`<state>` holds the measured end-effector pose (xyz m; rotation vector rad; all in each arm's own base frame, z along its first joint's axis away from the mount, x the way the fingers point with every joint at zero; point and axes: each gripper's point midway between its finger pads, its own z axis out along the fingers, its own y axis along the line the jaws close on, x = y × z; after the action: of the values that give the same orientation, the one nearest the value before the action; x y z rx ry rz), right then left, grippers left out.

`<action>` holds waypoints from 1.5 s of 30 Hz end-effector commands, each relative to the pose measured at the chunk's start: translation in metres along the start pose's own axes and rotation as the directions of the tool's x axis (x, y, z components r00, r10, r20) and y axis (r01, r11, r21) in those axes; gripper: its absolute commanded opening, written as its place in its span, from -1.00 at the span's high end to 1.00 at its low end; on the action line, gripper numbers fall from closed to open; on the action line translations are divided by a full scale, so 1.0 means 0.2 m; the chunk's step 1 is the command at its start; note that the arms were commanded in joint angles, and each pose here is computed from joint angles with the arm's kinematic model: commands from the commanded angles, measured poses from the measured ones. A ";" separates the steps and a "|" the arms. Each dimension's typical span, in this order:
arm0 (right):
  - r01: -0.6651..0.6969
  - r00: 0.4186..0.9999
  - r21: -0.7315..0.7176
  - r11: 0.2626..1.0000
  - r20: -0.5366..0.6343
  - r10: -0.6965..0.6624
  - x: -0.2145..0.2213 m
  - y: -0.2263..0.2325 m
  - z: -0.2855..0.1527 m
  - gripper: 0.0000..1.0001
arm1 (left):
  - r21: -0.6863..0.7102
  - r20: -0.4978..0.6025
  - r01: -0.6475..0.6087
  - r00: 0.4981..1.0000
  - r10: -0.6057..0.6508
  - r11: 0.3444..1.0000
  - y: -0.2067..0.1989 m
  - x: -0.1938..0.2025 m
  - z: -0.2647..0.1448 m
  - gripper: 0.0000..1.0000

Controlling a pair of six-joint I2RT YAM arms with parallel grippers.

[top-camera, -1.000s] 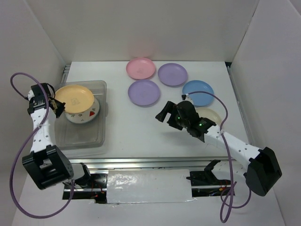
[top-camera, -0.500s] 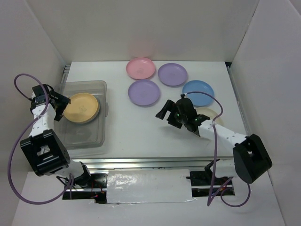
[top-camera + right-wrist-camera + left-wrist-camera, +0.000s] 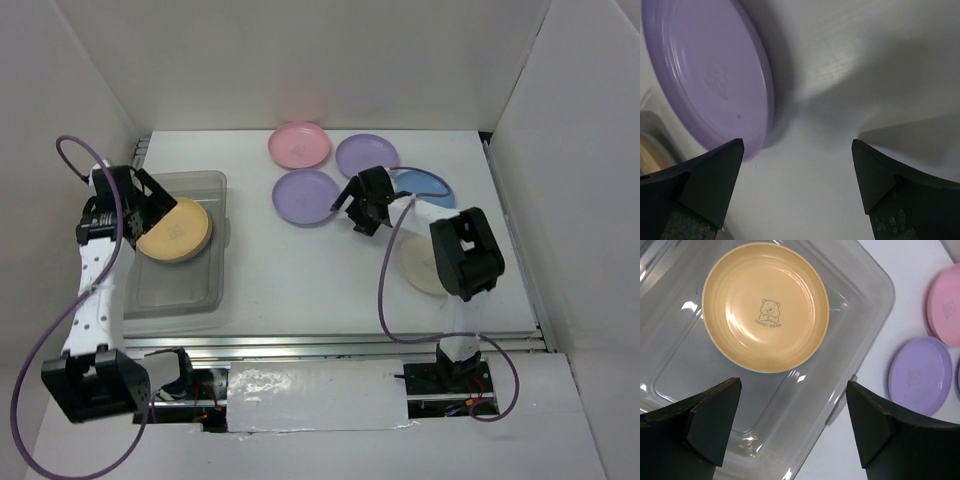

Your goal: Place the plates into the plastic bin on the countertop

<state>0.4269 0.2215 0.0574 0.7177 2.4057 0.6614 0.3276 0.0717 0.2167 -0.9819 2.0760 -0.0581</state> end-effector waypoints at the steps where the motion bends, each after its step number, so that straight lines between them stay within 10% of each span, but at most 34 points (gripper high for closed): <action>1: -0.026 0.999 0.033 0.999 -0.020 0.027 -0.06 0.07 0.15 -0.92 | 0.001 0.035 -0.117 0.993 0.117 0.993 0.07 0.01 -0.16 -0.99; 8: -0.026 0.997 0.081 0.996 -0.066 0.031 -0.06 0.09 0.32 -0.38 | 0.062 0.110 -0.151 0.984 0.143 0.987 0.12 0.11 -0.26 -0.99; 12: -0.007 0.999 0.118 0.993 -0.048 0.013 -0.06 0.10 0.32 0.78 | 0.077 0.066 -0.166 0.985 0.161 0.983 0.12 0.15 -0.21 -0.98; 14: -0.005 0.998 0.135 0.991 -0.061 0.013 -0.05 0.07 0.30 1.00 | 0.120 0.042 -0.179 0.984 0.175 0.977 0.07 0.16 -0.20 -0.96; 21: 0.194 0.938 0.166 0.967 0.257 -0.232 -0.07 0.27 -0.34 1.00 | 0.447 0.000 -0.256 0.958 0.286 0.857 -0.34 0.28 -0.34 -0.99; 32: 0.375 0.893 -0.085 0.923 0.300 -0.335 0.26 0.47 -0.99 1.00 | 0.615 -0.113 -0.318 0.870 0.480 0.721 -0.77 0.60 -0.37 -0.94; 35: 0.373 0.894 -0.128 0.919 0.314 -0.319 0.27 0.47 -1.08 1.00 | 0.608 -0.121 -0.332 0.859 0.497 0.721 -0.79 0.65 -0.35 -0.61; 39: 0.381 0.897 -0.156 0.911 0.300 -0.324 0.29 0.47 -1.11 1.00 | 0.618 -0.104 -0.329 0.866 0.489 0.714 -0.83 0.66 -0.36 0.77; 45: 0.377 0.914 -0.246 0.893 0.254 -0.316 0.35 0.52 -1.13 0.76 | 0.657 -0.096 -0.298 0.879 0.468 0.693 -0.89 0.65 -0.41 1.00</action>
<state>0.2833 0.2571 0.2279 0.2450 2.1715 0.5488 0.3166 -0.1613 0.2210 -0.0830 2.3406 -0.6491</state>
